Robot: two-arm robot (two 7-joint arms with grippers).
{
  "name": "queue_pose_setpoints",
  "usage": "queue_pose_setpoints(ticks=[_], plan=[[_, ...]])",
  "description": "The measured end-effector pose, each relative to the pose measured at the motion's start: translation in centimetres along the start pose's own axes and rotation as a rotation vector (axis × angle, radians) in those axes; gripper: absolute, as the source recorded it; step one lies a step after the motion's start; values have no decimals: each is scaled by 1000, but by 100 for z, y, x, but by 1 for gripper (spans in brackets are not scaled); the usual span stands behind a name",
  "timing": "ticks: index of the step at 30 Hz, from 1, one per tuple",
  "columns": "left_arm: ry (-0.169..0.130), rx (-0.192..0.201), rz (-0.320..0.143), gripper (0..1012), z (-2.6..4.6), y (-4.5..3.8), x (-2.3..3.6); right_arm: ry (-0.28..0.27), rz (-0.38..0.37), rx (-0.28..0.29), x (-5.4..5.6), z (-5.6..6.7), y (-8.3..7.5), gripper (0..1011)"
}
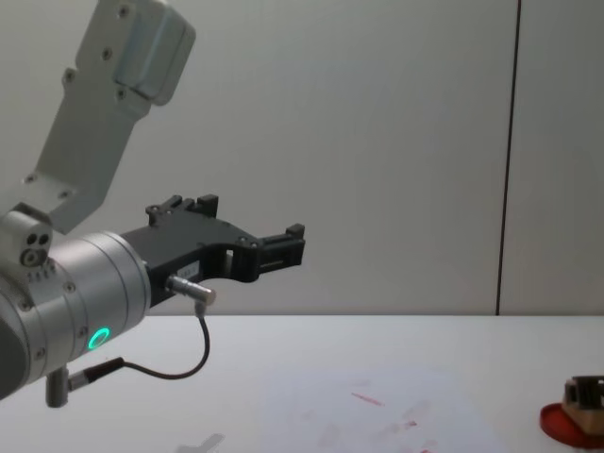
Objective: Use the one hand to pick up the stamp and affix it onto the A4 paper.
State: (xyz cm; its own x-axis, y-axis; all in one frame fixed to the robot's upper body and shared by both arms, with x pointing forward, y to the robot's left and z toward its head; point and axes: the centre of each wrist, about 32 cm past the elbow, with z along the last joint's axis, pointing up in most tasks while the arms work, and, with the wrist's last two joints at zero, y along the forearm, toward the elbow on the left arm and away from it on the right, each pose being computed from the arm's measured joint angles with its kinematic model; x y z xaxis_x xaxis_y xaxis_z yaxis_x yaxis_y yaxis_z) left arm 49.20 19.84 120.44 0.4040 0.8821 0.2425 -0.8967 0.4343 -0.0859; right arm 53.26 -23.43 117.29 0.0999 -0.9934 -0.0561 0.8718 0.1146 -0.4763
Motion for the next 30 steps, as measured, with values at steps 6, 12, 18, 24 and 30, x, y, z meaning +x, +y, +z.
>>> queue_pose_setpoints(ticks=[6,12,18,24,30], plan=[[0,0,0,1002,0,0,0,-4,1,1,4,-3,-12,216],[0,0,0,1002,0,0,0,-22,8,27,15,19,-31,216],[0,0,0,1002,0,0,0,-53,22,72,31,77,-50,216],[0,0,0,1002,0,0,0,-93,54,120,46,175,-69,214],[0,0,0,1002,0,0,0,-138,123,158,48,327,-88,216]])
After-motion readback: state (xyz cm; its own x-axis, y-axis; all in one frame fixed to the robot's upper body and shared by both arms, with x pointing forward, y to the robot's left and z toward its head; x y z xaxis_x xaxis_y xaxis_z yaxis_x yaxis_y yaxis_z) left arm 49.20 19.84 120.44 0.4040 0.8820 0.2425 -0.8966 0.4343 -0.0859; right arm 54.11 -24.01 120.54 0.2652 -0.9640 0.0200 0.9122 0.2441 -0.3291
